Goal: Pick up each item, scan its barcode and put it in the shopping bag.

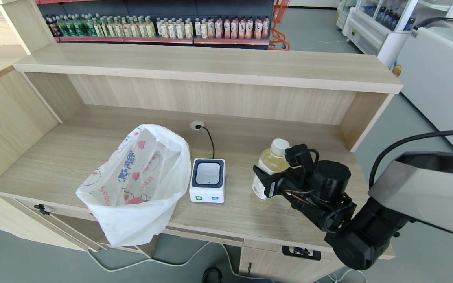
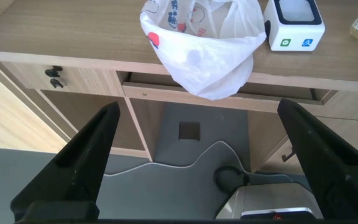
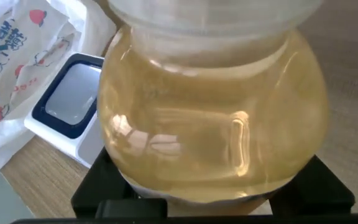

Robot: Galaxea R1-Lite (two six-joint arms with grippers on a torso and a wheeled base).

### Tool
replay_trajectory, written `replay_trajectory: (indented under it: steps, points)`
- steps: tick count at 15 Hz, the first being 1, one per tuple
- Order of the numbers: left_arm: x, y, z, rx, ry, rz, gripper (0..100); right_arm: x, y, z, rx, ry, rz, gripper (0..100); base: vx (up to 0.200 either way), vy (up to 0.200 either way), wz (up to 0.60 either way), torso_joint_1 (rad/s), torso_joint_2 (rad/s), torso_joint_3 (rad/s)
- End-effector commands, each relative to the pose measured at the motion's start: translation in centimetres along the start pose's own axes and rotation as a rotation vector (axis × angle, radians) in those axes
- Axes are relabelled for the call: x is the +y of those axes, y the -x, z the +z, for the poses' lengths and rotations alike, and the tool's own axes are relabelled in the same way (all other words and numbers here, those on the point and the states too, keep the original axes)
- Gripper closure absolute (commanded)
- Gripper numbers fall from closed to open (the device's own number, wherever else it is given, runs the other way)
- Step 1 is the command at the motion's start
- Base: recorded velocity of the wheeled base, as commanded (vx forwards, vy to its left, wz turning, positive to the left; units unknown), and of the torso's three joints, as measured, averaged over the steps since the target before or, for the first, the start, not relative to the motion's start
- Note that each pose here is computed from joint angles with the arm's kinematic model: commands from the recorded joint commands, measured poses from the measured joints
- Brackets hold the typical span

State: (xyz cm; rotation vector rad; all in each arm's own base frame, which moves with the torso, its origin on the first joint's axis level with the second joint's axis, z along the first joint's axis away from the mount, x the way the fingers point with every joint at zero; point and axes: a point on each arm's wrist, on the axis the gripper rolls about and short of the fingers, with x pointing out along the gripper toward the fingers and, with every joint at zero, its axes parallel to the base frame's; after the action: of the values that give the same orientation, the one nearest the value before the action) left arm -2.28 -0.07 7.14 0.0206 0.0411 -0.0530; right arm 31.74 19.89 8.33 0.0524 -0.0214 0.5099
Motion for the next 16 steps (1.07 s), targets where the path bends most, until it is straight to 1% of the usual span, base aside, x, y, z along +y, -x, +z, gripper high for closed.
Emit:
replay_trajectory:
  steps: [1, 2, 3, 4, 7, 8, 10, 12, 13, 14, 15, 16]
  points:
    - [0.0, 0.0, 0.0, 0.0, 0.0, 0.0, 0, 0.3, 2.1, 4.0, -0.077, -0.025, 0.062, 100, 0.0, 0.0, 0.0, 0.0, 0.0, 0.0]
    - [0.0, 0.0, 0.0, 0.0, 0.0, 0.0, 0, 0.5, 2.8, 5.1, -0.082, -0.046, 0.09, 100, 0.0, 0.0, 0.0, 0.0, 0.0, 0.0]
    - [0.0, 0.0, 0.0, 0.0, 0.0, 0.0, 0, 1.1, 5.0, 8.6, -0.085, -0.102, 0.151, 100, 0.0, 0.0, 0.0, 0.0, 0.0, 0.0]
    - [0.0, 0.0, 0.0, 0.0, 0.0, 0.0, 0, 1.4, 6.4, 10.5, -0.077, -0.152, 0.187, 100, 0.0, 0.0, 0.0, 0.0, 0.0, 0.0]
    - [0.0, 0.0, 0.0, 0.001, 0.0, 0.0, 0, 1.7, 10.5, 16.9, -0.095, -0.268, 0.311, 100, 0.0, 0.0, 0.0, 0.0, 0.0, 0.0]
    - [0.0, 0.0, 0.0, 0.0, 0.0, 0.0, 0, 1.8, 12.6, 19.9, -0.089, -0.327, 0.375, 100, 0.0, 0.0, 0.0, 0.0, 0.0, 0.0]
    - [0.0, 0.0, 0.0, 0.0, 0.0, 0.0, 0, 1.8, 16.3, 23.1, -0.03, -0.383, 0.5, 100, 0.0, 0.0, 0.0, 0.0, 0.0, 0.0]
    - [0.0, 0.0, 0.0, 0.0, 0.0, 0.0, 0, 1.9, 18.7, 24.2, 0.025, -0.43, 0.596, 100, 0.0, 0.0, 0.0, 0.0, 0.0, 0.0]
    - [0.0, 0.0, 0.0, 0.001, 0.0, 0.0, 0, 1.9, 19.6, 24.6, 0.038, -0.441, 0.66, 100, 0.0, 0.0, 0.0, 0.0, 0.0, 0.0]
    - [0.0, 0.0, 0.0, 0.0, 0.0, 0.0, 0, 2.0, 19.8, 24.6, 0.042, -0.44, 0.677, 100, 0.0, 0.0, 0.0, 0.0, 0.0, 0.0]
    - [0.0, 0.0, 0.0, 0.0, 0.0, 0.0, 0, 2.1, 20.2, 24.7, 0.061, -0.448, 0.729, 100, 0.0, 0.0, 0.0, 0.0, 0.0, 0.0]
    - [0.0, 0.0, 0.0, 0.001, 0.0, 0.0, 0, 2.4, 20.5, 24.6, 0.089, -0.463, 0.755, 100, 0.0, 0.0, 0.0, 0.0, 0.0, 0.0]
